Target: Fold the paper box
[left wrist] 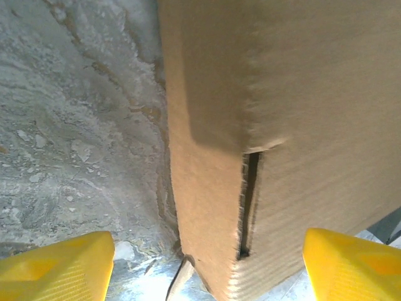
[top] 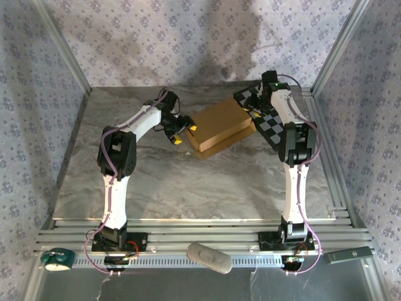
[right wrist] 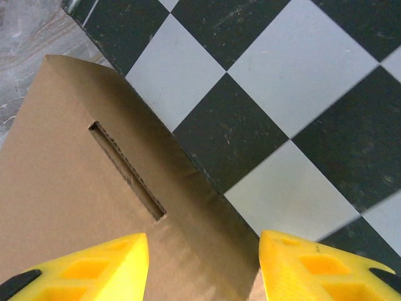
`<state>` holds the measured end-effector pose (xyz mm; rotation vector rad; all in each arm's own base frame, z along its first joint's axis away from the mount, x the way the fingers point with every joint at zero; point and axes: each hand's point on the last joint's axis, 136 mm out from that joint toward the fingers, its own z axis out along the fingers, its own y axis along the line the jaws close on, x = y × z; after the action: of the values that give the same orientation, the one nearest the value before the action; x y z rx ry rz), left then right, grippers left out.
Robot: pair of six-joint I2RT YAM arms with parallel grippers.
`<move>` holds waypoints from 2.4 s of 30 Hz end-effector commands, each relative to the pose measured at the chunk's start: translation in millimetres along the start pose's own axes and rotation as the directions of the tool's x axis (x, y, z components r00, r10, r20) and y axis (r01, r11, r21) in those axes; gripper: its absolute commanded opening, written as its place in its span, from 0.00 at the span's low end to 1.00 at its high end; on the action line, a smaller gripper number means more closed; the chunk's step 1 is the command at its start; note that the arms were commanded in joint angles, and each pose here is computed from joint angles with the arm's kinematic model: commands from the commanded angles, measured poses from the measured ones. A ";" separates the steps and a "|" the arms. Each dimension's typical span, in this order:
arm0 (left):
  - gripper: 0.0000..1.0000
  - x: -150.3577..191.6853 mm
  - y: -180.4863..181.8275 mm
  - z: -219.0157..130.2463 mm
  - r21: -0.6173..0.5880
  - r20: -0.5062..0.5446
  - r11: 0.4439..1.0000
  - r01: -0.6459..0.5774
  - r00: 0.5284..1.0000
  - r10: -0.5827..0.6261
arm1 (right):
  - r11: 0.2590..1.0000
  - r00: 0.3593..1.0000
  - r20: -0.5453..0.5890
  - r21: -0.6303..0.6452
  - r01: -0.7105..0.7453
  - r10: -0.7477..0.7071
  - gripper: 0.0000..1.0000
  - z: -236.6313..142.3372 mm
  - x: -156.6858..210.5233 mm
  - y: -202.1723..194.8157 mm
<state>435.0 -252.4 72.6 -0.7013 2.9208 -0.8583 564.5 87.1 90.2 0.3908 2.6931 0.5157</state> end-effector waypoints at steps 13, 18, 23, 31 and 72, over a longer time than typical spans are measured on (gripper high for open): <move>0.66 -12.9 1.2 13.0 0.080 0.054 0.997 -0.012 0.999 0.007 | 0.994 0.986 -0.152 -0.093 0.049 -0.063 0.41 8.7 55.9 45.3; 0.56 -11.7 10.8 9.7 0.096 0.049 0.995 -0.014 0.999 0.009 | 0.994 0.978 -0.205 -0.111 0.022 -0.044 0.39 5.1 88.9 55.6; 0.56 -8.8 14.2 13.3 0.141 0.044 0.989 -0.031 0.999 0.025 | 0.991 0.974 -0.219 -0.128 0.025 -0.053 0.39 -3.0 110.9 67.8; 0.56 -7.4 -0.6 27.6 0.323 0.051 0.946 -0.039 0.998 0.024 | 0.988 0.967 -0.249 -0.155 0.021 -0.059 0.38 -5.6 119.8 70.4; 0.32 35.6 18.0 35.1 0.329 0.031 0.943 -0.056 0.998 0.048 | 0.981 0.958 -0.227 -0.122 0.148 -0.173 0.42 -16.0 146.3 56.3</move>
<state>455.0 -240.4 61.0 -0.6461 2.4227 -1.2943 464.4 132.5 73.4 0.2447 2.8357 0.5122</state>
